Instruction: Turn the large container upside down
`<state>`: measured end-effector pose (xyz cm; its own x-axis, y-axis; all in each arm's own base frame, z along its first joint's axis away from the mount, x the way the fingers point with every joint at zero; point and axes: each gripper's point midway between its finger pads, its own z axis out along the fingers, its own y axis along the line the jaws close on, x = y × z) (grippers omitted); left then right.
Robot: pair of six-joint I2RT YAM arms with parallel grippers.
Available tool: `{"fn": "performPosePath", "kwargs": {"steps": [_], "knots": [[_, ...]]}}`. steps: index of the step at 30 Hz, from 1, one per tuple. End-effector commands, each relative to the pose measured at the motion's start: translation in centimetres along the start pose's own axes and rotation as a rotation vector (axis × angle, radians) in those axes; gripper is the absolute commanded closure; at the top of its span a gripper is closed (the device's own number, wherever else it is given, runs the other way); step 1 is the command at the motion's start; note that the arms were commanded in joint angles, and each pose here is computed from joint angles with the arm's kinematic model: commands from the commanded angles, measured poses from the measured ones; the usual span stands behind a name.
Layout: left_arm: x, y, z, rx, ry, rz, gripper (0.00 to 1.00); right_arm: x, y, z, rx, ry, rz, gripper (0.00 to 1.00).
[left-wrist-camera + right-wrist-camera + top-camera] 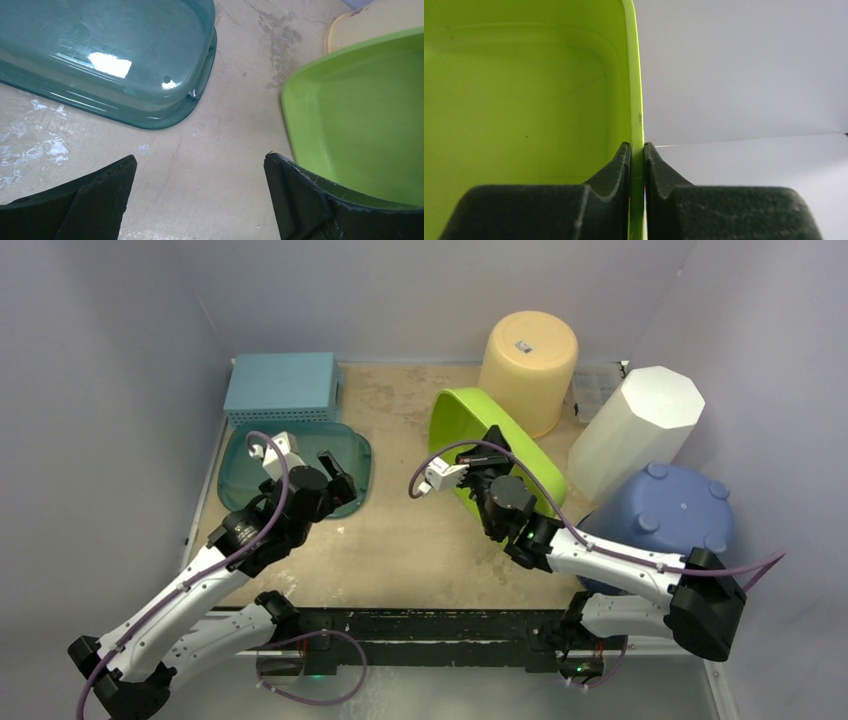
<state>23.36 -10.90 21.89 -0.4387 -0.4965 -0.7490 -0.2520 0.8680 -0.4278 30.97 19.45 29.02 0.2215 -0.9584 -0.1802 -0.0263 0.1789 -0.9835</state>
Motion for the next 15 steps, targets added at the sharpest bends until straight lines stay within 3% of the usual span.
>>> {"fn": "performPosePath", "kwargs": {"steps": [1,7,15], "knots": [[-1.8,-0.3,-0.9,0.013,-0.049,-0.012,0.01,-2.3,-7.2,0.0,0.185,-0.093,0.011,1.00],[-1.6,0.0,-0.8,-0.003,-0.045,-0.034,0.02,-5.1,1.6,-2.9,0.047,-0.105,-0.055,1.00],[-0.8,-0.2,0.5,-0.041,-0.032,-0.053,0.02,-9.4,6.5,-7.9,-0.069,-0.216,0.051,1.00]]}}
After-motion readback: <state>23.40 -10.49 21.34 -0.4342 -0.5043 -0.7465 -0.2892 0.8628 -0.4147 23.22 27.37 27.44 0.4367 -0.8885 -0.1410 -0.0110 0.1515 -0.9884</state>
